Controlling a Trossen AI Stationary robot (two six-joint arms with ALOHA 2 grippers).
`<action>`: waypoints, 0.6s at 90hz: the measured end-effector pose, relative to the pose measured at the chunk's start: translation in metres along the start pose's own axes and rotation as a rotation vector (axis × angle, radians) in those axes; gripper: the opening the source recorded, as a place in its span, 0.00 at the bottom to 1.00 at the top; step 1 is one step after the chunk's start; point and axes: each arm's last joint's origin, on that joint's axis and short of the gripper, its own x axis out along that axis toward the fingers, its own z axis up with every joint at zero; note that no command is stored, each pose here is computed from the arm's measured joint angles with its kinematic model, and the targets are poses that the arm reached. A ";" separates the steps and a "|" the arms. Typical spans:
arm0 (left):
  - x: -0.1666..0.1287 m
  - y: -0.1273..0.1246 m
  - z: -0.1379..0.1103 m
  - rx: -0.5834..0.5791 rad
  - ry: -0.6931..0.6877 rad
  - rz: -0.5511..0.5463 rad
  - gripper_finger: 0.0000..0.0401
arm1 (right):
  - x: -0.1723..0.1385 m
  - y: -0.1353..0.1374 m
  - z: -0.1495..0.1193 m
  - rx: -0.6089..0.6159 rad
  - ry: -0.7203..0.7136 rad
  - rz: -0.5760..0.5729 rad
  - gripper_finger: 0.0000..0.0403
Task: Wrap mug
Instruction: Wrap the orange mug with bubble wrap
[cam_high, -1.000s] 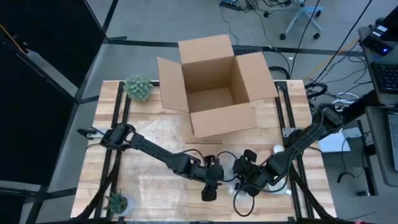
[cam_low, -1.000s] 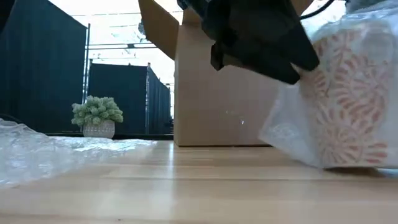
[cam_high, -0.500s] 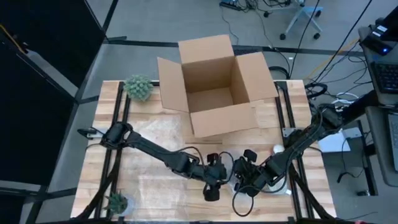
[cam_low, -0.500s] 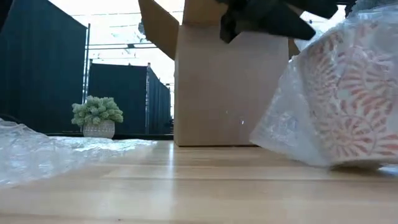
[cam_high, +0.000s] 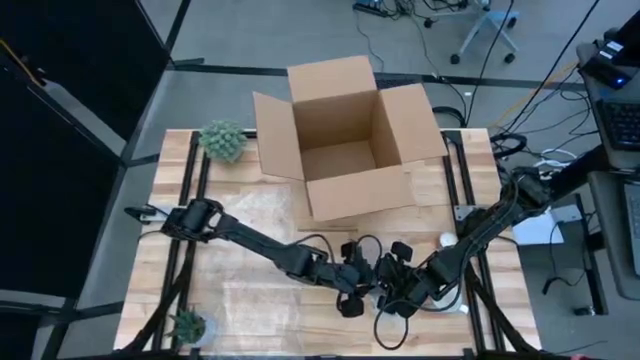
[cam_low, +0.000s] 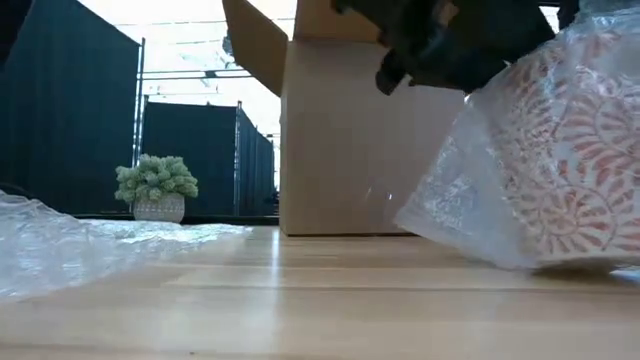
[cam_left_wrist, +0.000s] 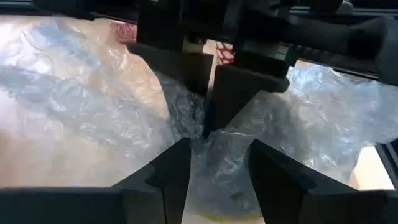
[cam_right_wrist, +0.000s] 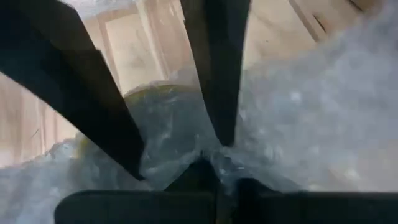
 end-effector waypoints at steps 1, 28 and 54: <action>0.000 0.000 0.000 0.000 0.001 0.000 0.36 | 0.000 0.000 0.000 0.001 -0.001 0.002 0.00; 0.005 -0.001 -0.006 0.007 0.018 -0.008 0.36 | -0.003 0.001 0.002 0.025 0.013 0.042 0.01; 0.005 -0.003 -0.008 0.020 0.033 -0.014 0.36 | -0.029 0.001 0.018 -0.108 0.046 0.049 0.21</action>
